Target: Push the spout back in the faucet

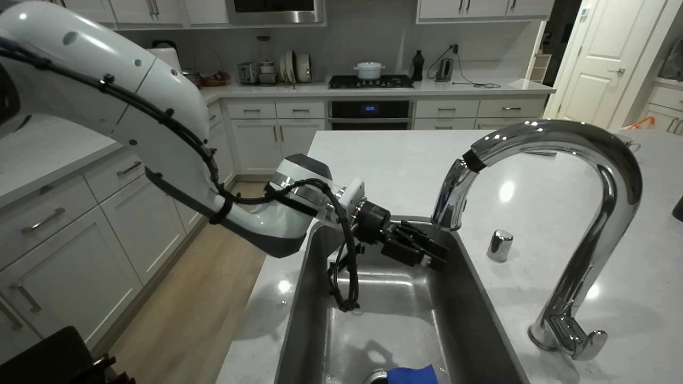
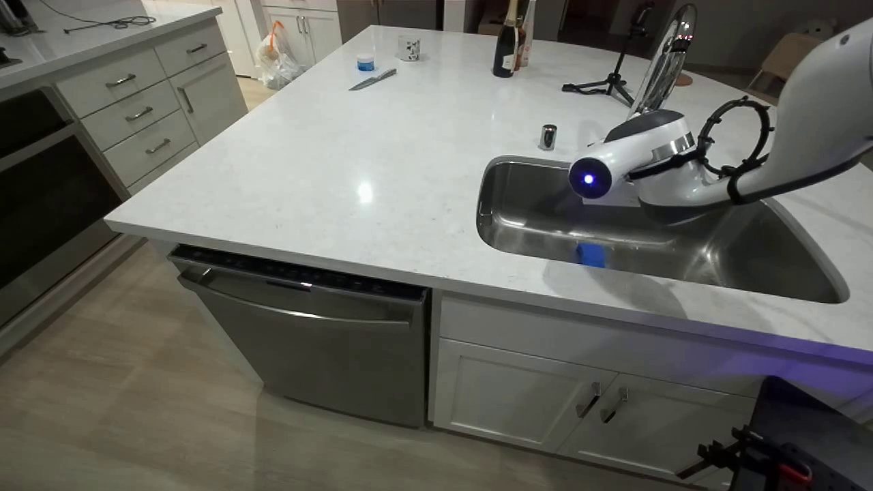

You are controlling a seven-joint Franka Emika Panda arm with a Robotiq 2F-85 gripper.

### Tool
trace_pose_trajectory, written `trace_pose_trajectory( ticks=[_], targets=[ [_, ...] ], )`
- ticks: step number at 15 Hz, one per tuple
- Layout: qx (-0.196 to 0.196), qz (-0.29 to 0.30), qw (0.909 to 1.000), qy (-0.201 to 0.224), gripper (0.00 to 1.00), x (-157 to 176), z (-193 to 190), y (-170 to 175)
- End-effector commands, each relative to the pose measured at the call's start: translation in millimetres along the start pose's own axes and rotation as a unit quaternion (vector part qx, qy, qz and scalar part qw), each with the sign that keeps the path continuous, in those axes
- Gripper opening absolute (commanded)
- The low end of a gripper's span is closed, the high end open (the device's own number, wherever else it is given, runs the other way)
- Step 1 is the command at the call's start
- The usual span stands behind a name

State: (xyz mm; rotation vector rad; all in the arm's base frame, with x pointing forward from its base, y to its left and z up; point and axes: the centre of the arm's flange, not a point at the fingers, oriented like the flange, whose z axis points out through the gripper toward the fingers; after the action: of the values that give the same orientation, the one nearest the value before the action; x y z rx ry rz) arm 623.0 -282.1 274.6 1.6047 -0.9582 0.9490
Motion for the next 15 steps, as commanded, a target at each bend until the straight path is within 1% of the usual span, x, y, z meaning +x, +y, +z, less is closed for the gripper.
trace_pose_trajectory(
  ticks=[1,3,5,6,9,15],
  targets=[
    [0.018,0.059,0.9973,0.04,0.34,-13,-2,7],
    [0.027,0.085,0.9944,0.058,0.2,-17,-4,9],
    [0.031,0.093,0.9929,0.067,0.05,-18,-6,13],
    [0.031,0.094,0.9927,0.069,0.0,-16,-9,17],
    [0.029,0.087,0.9934,0.068,0.0,-5,-16,30],
    [0.026,0.096,0.9923,0.073,0.0,18,-32,52]
  ],
)
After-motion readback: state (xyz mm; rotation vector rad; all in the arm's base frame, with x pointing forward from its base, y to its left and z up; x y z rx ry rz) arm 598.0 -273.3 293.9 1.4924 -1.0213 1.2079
